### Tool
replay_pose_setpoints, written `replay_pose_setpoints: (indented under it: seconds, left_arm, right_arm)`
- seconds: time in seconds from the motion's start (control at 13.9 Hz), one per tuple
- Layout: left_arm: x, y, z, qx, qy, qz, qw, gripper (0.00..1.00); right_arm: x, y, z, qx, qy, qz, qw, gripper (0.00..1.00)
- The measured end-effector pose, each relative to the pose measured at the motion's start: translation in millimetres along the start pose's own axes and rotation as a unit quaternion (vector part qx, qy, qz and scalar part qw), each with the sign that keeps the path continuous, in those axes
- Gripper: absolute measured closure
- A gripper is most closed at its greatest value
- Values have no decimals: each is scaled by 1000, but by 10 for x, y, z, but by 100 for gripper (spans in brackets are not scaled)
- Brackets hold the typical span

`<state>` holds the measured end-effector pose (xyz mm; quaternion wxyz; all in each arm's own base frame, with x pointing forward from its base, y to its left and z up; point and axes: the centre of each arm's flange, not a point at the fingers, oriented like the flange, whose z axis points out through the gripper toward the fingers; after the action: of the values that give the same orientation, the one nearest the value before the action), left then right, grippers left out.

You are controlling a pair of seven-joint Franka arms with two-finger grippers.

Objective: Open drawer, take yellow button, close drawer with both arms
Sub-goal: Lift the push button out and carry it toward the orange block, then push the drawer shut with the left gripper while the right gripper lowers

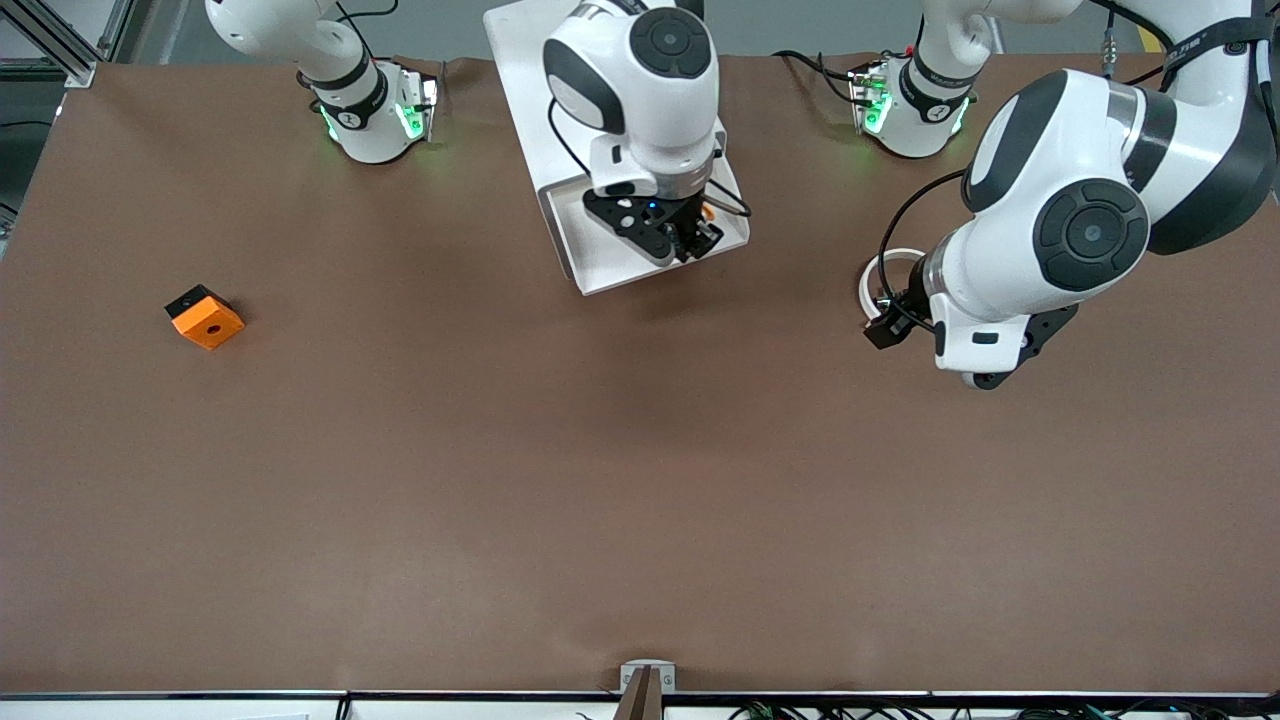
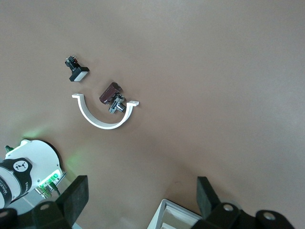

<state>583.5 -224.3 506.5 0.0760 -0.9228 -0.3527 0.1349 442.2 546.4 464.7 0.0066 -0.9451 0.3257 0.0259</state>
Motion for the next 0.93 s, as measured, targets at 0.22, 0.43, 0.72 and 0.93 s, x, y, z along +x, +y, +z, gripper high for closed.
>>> replay_pose_setpoints:
  seconds: [0.22, 0.43, 0.72, 0.93]
  left_arm:
    - [-8, 3, -3, -1, -2, 1, 1000, 0]
    - [-51, 23, -9, -9, -17, -7, 1000, 0]
    - [-105, 64, -14, -15, -18, -12, 1000, 0]
    - [-157, 227, 99, -29, -18, -3, 999, 0]
  right_arm:
    - [730, 195, -350, -15, -6, -62, 998, 59]
    - [1714, 534, -618, -19, -14, -132, 991, 59]
    - [3226, 1193, -593, -13, -21, -202, 979, 59]
    - [4221, 1817, -252, 0, -13, -229, 973, 59]
